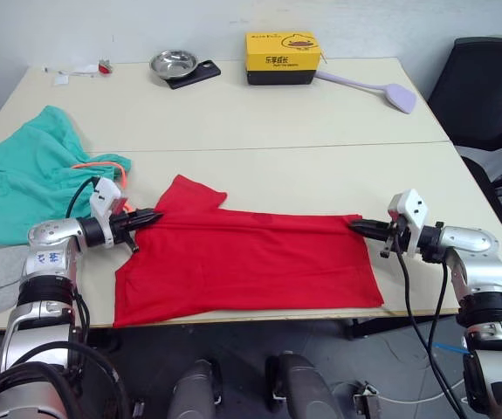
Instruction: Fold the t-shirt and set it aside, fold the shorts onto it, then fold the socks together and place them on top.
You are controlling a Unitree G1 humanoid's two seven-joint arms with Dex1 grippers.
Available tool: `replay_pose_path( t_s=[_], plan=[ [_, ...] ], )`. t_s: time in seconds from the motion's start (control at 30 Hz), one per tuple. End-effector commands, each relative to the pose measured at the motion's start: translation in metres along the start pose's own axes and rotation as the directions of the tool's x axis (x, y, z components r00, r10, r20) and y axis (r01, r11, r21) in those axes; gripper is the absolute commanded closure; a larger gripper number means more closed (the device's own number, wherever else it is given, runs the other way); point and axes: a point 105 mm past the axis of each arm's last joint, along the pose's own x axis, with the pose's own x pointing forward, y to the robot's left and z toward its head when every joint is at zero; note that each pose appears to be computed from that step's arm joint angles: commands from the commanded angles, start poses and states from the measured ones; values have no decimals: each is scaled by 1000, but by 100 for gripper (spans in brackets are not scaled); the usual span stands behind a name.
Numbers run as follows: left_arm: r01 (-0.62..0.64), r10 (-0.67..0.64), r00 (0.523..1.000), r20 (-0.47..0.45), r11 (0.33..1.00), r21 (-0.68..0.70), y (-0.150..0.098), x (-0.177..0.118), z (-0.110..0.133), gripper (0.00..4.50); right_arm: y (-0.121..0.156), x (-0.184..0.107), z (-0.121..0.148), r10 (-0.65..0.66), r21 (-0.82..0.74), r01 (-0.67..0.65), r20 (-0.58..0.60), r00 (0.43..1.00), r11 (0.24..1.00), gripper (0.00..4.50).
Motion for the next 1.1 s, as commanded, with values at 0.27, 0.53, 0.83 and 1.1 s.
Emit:
replay_pose_path(
  t_s=[0.27,0.53,0.83,1.1],
  plan=[
    [96,-94,995,35,992,-86,-8,-32,30,215,1,-30,33,25,-49,-20,102,994,999,204],
    [73,-60,997,53,950,-303,4,-19,61,4,30,-45,65,45,-144,-12,228,973,989,0],
    [-116,83,990,-116,941,-319,22,46,45,4,47,-35,76,61,-76,-41,281,958,996,0],
    [-135,87,984,-153,931,-338,12,75,32,4,49,-33,79,60,-73,-40,289,956,997,0]
  ],
)
